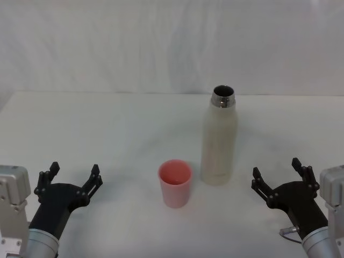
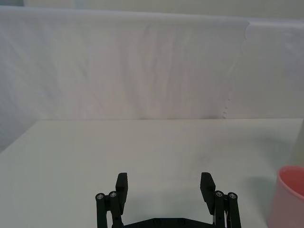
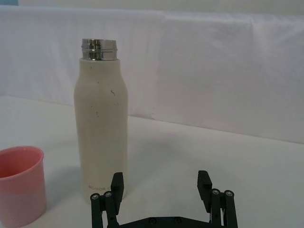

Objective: Grasp the thermos with one hand and pour water into the cup lid.

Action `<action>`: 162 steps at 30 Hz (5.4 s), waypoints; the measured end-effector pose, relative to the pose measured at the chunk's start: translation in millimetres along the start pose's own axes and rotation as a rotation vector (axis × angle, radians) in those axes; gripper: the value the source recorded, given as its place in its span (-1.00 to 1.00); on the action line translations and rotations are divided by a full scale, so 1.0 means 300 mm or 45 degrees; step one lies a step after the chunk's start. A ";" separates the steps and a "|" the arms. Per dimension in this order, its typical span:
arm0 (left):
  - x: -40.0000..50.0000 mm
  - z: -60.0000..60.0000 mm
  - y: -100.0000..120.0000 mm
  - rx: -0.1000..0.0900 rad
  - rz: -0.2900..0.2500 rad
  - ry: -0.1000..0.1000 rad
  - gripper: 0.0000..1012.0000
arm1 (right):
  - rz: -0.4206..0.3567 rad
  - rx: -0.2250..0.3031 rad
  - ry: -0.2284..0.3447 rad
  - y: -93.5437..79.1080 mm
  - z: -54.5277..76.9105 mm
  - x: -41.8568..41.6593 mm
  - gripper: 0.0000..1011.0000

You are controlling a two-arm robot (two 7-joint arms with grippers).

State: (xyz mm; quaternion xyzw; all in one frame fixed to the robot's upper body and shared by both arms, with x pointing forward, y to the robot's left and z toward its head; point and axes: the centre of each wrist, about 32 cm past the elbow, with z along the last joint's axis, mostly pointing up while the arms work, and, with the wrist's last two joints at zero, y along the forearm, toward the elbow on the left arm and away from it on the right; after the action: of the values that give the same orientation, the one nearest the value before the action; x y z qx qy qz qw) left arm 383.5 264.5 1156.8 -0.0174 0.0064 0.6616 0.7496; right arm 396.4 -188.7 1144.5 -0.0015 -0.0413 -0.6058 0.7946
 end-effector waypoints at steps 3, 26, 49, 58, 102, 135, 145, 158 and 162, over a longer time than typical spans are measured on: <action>0.000 0.000 0.000 0.000 0.000 0.000 0.98 | 0.000 0.000 0.000 0.000 0.000 0.000 0.98; 0.000 0.000 0.000 0.000 0.000 0.000 0.98 | 0.000 0.000 0.000 0.000 0.000 0.000 0.98; 0.000 0.000 0.000 0.000 0.000 0.000 0.98 | 0.001 0.006 0.003 -0.017 0.018 0.017 0.98; 0.000 0.000 0.000 0.000 0.000 0.000 0.98 | 0.071 -0.003 -0.030 -0.020 0.045 0.050 0.98; 0.000 0.000 0.000 0.000 0.000 0.000 0.98 | 0.405 -0.070 0.075 0.153 0.121 0.055 0.98; 0.000 0.000 0.000 0.000 0.000 0.000 0.98 | 0.396 -0.068 0.090 0.250 0.119 0.040 0.98; 0.000 0.000 0.000 0.000 0.000 0.000 0.98 | 0.394 -0.062 0.098 0.279 0.120 0.033 0.98; 0.000 0.000 0.000 0.000 0.000 0.000 0.98 | 0.384 -0.059 0.106 0.307 0.120 0.018 0.98; 0.000 0.000 0.000 0.000 0.000 0.000 0.98 | 0.381 -0.055 0.098 0.318 0.122 0.013 0.98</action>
State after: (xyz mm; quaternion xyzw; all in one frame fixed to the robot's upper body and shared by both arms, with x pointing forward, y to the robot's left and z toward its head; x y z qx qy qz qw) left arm 383.5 264.5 1156.8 -0.0174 0.0065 0.6616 0.7496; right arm 487.1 -165.3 1185.8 -0.0014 0.0030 -0.4811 0.8767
